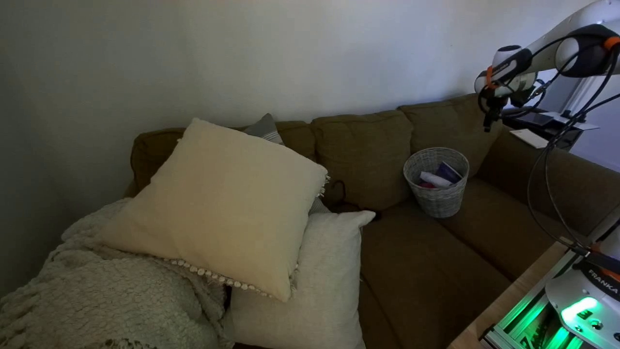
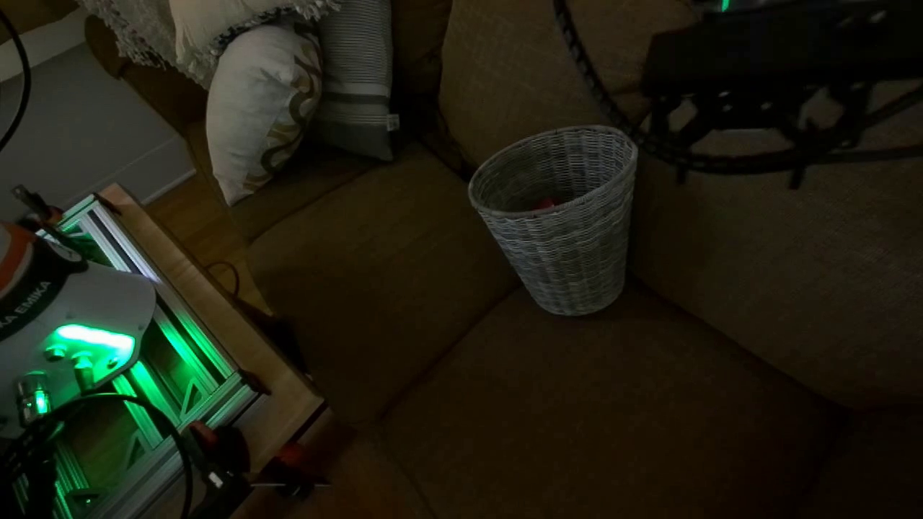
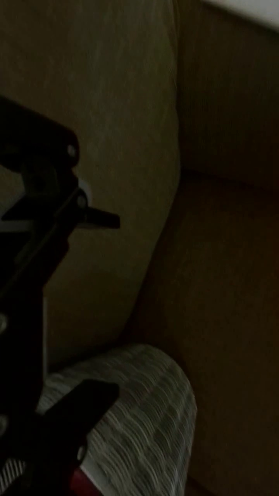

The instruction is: Move the gray basket a little to the left, pick up the gray basket and pour all its contents onto the couch

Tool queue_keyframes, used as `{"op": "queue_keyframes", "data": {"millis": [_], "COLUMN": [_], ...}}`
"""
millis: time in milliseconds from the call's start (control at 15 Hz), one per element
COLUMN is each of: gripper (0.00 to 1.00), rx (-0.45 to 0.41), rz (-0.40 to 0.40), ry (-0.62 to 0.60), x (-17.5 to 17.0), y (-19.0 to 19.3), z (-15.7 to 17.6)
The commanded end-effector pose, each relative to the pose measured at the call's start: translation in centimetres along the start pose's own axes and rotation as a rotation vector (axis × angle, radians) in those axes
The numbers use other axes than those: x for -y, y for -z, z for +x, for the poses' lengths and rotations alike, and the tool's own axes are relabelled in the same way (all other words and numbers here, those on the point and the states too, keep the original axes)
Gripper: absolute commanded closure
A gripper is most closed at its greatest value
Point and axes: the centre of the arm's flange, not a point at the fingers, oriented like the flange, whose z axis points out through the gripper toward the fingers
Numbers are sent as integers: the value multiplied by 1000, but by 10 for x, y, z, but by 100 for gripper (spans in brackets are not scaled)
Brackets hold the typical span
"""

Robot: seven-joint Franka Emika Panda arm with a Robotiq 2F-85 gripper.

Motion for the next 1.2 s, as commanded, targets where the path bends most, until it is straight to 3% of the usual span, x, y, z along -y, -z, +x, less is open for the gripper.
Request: {"op": "queue_keyframes", "data": {"millis": [0, 133, 333, 533, 600, 1133], "gripper": [0, 0, 0, 0, 0, 0], "rx": [12, 48, -17, -114, -101, -132], "rz": [195, 267, 188, 36, 104, 67], "ry": [52, 106, 58, -56, 5, -39], "x": [66, 110, 150, 159, 144, 150], "y": [-10, -13, -10, -27, -17, -25], "z": [9, 22, 37, 56, 67, 65]}}
